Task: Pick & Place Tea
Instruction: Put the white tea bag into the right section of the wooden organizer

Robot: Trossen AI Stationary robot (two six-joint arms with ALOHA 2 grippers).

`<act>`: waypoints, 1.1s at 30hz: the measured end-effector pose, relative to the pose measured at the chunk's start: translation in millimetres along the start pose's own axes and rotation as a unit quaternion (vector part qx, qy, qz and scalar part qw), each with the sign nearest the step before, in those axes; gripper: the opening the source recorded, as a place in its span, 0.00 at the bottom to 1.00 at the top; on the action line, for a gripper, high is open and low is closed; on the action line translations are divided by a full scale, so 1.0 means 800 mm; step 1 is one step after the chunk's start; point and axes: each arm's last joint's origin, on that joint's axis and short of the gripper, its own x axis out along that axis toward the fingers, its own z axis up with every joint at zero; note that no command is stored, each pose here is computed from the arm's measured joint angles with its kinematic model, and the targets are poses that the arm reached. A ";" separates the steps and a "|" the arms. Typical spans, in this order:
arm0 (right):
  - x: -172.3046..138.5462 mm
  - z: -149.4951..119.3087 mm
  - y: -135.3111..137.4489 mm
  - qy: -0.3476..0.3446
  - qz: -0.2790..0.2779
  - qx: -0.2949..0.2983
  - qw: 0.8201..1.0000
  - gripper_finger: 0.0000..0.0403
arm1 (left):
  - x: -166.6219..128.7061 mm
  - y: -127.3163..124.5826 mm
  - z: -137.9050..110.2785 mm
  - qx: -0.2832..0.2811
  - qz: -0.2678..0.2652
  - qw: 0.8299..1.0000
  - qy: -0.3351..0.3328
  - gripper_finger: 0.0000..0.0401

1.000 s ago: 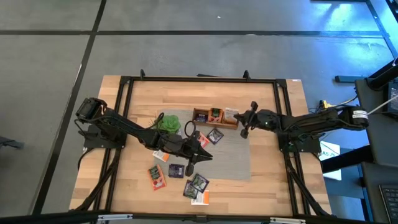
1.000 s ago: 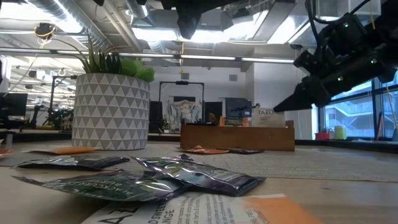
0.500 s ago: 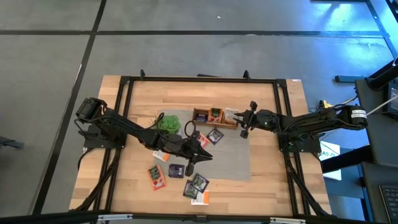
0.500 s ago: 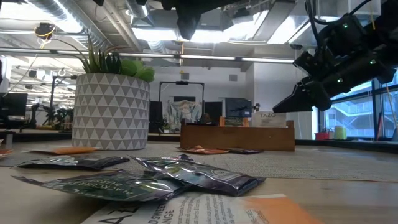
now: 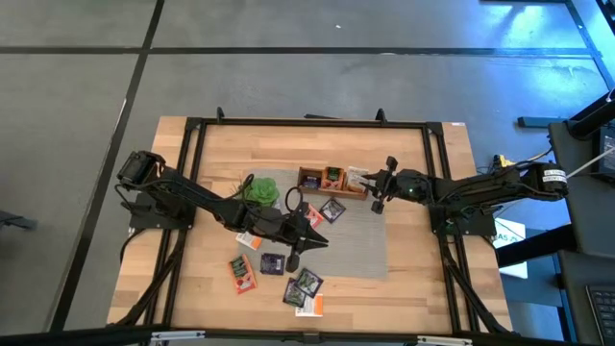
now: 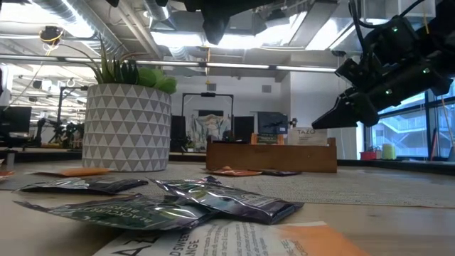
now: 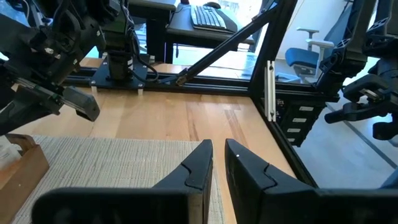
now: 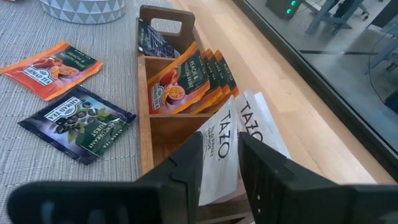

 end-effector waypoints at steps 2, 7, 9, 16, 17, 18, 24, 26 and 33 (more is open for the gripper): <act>0.000 0.000 0.000 0.000 0.000 0.000 1.000 0.26 | 0.000 0.000 0.000 0.000 0.000 1.000 0.000 0.10; 0.000 0.000 0.000 0.000 0.000 0.000 1.000 0.26 | 0.000 0.000 0.000 0.000 0.000 1.000 0.000 0.11; 0.000 0.000 0.000 0.000 0.000 0.000 1.000 0.26 | 0.000 0.000 0.000 0.001 0.000 1.000 0.000 0.10; 0.000 0.000 0.000 0.000 0.000 0.000 1.000 0.26 | 0.000 0.000 0.000 0.001 0.000 1.000 0.000 0.10; 0.000 0.000 0.000 0.000 0.000 0.000 1.000 0.26 | 0.000 0.000 0.000 0.001 0.000 1.000 0.000 0.10; 0.000 0.000 0.000 0.000 0.000 0.000 1.000 0.26 | 0.000 0.000 0.000 0.001 0.000 1.000 0.000 0.10; 0.000 0.000 0.000 0.000 0.000 0.000 1.000 0.26 | 0.000 0.001 0.000 0.001 0.006 1.000 -0.001 0.10; 0.000 0.000 0.000 0.000 0.000 0.000 1.000 0.26 | 0.000 0.001 0.000 0.001 0.013 1.000 -0.002 0.10; 0.000 0.000 0.000 0.000 0.000 0.000 1.000 0.26 | 0.000 0.002 -0.001 0.023 0.016 1.000 0.002 0.10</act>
